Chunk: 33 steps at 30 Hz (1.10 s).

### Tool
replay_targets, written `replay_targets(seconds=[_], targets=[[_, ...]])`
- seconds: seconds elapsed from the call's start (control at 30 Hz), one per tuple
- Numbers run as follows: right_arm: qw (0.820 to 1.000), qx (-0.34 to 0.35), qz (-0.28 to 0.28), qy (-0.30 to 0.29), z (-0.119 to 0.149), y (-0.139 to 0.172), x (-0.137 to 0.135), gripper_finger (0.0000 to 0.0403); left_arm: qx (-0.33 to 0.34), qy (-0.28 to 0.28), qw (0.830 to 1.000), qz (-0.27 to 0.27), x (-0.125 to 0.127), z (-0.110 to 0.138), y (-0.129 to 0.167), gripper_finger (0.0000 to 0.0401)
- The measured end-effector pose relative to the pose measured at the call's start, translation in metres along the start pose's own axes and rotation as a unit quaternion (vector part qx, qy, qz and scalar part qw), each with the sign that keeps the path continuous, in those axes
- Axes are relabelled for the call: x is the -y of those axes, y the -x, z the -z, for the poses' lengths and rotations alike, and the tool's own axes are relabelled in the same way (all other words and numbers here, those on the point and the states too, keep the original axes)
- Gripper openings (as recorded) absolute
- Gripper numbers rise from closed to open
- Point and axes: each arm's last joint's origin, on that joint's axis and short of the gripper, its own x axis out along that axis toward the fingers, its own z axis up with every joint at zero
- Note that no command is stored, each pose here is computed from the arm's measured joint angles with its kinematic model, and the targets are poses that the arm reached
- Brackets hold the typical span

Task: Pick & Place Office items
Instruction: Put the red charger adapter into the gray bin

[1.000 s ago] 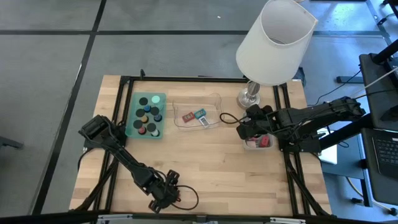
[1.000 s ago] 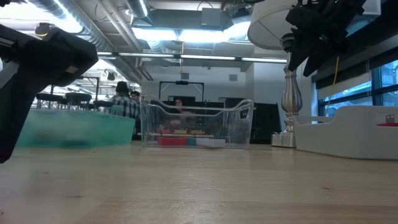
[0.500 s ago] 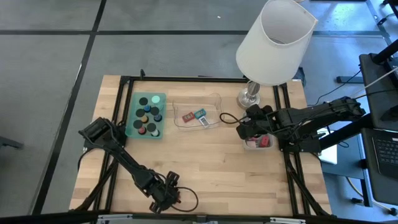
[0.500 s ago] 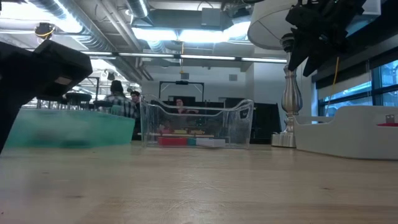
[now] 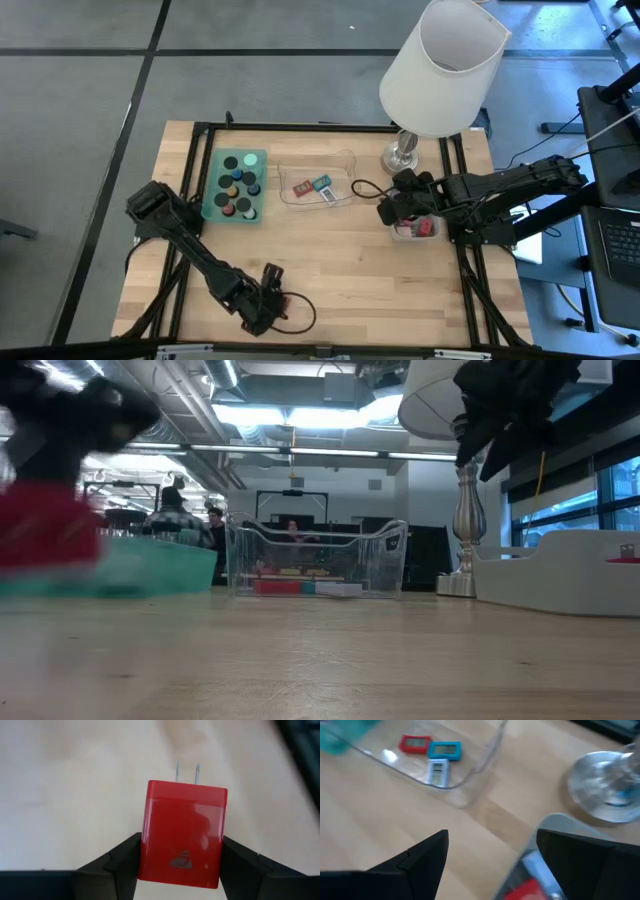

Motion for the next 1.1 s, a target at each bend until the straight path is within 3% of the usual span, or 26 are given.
replay_targets(seconds=[0.13, 0.27, 0.37, 0.47, 0.53, 0.6, 0.7, 0.9, 1.1], targets=[[0.998, 0.001, -0.055, -0.022, -0.004, 0.001, -0.009, 0.0307, 0.019, -0.016, 0.993, -0.114, -0.016, -0.004, 0.029, 0.0217], [0.99, 0.021, -0.135, -0.024, -0.012, 0.003, -0.023, 0.0307, 0.066, -0.028, 0.966, -0.25, -0.037, -0.01, 0.054, 0.0218], [0.978, 0.045, -0.201, -0.025, -0.02, 0.008, -0.033, 0.0307, 0.106, -0.016, 0.931, -0.35, -0.055, -0.016, 0.069, 0.0219], [0.961, 0.077, -0.264, -0.029, -0.029, 0.014, -0.043, 0.0307, 0.146, 0.023, 0.88, -0.451, -0.075, -0.022, 0.083, 0.0219], [0.949, 0.1, -0.297, -0.034, -0.034, 0.018, -0.047, 0.0307, 0.158, 0.045, 0.855, -0.491, -0.088, -0.026, 0.09, 0.022], [0.939, 0.123, -0.319, -0.041, -0.039, 0.022, -0.051, 0.0307, 0.162, 0.068, 0.845, -0.505, -0.101, -0.03, 0.094, 0.022], [0.928, 0.148, -0.34, -0.048, -0.044, 0.026, -0.053, 0.0307, 0.168, 0.104, 0.842, -0.501, -0.121, -0.039, 0.093, 0.022], [0.929, 0.181, -0.321, -0.037, -0.05, 0.025, -0.051, 0.0307, 0.186, 0.122, 0.866, -0.448, -0.157, -0.057, 0.089, 0.022], [0.932, 0.188, -0.309, -0.026, -0.053, 0.02, -0.05, 0.0307, 0.221, 0.123, 0.869, -0.425, -0.179, -0.068, 0.091, 0.0221]])
